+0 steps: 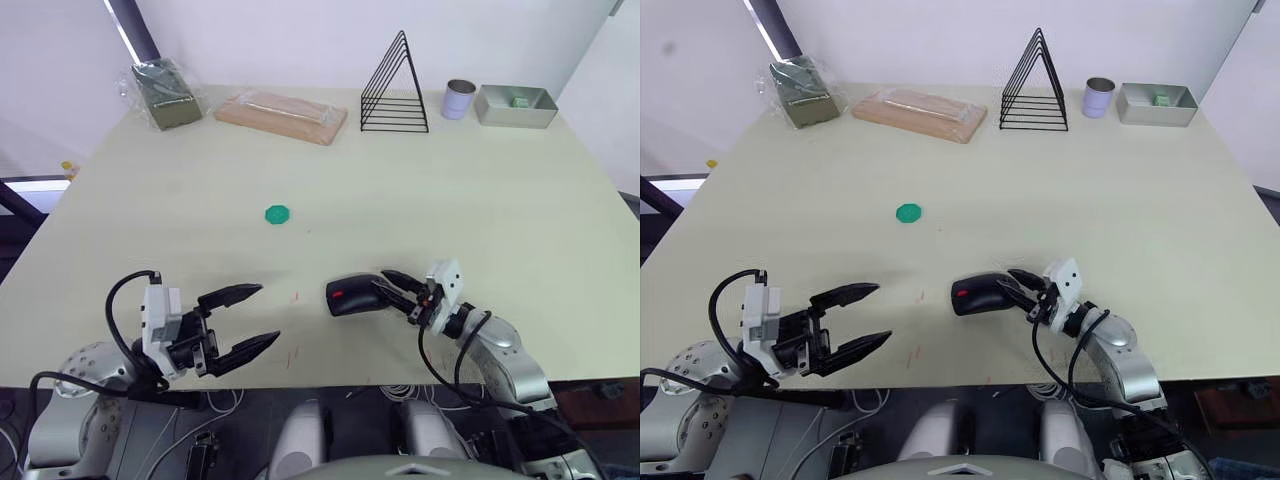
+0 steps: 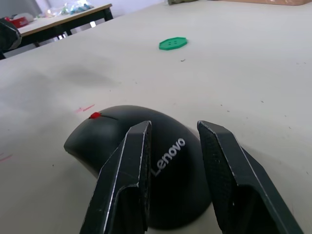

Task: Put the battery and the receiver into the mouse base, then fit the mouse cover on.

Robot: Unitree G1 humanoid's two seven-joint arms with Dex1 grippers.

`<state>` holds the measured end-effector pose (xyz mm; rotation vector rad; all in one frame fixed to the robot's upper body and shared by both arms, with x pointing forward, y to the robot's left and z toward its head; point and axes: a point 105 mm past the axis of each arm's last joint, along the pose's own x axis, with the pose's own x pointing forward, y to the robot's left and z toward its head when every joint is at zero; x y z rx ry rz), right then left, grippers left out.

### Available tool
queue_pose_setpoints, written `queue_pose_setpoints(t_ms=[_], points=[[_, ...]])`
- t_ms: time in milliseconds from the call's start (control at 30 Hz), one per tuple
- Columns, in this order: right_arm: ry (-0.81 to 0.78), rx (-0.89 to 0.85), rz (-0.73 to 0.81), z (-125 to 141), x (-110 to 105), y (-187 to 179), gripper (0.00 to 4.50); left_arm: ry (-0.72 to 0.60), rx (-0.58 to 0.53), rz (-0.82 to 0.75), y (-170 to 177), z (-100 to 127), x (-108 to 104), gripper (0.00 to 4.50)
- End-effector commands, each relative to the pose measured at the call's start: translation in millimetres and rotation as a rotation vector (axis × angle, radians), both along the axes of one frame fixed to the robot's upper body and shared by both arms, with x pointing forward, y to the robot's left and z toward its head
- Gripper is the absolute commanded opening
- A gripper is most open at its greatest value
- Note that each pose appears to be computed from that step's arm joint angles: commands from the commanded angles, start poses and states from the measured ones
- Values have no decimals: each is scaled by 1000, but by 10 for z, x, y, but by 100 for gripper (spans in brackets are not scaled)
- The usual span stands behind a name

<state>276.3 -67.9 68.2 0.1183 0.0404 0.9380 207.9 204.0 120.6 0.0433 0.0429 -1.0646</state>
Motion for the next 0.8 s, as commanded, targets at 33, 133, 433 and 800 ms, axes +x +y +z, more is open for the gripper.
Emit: queue_pose_setpoints(t_ms=[33,133,433,800], points=[[-91,47,4,364,-45,-82,156,-18,-15,67,63,67,54,450],[-114,24,46,610,-176,-274,156,19,10,138,103,2,112,450],[-27,-202,5,575,-472,-1014,322,95,35,268,253,-87,91,450],[13,-301,-35,468,-598,-1320,446,167,39,333,379,-187,69,450]])
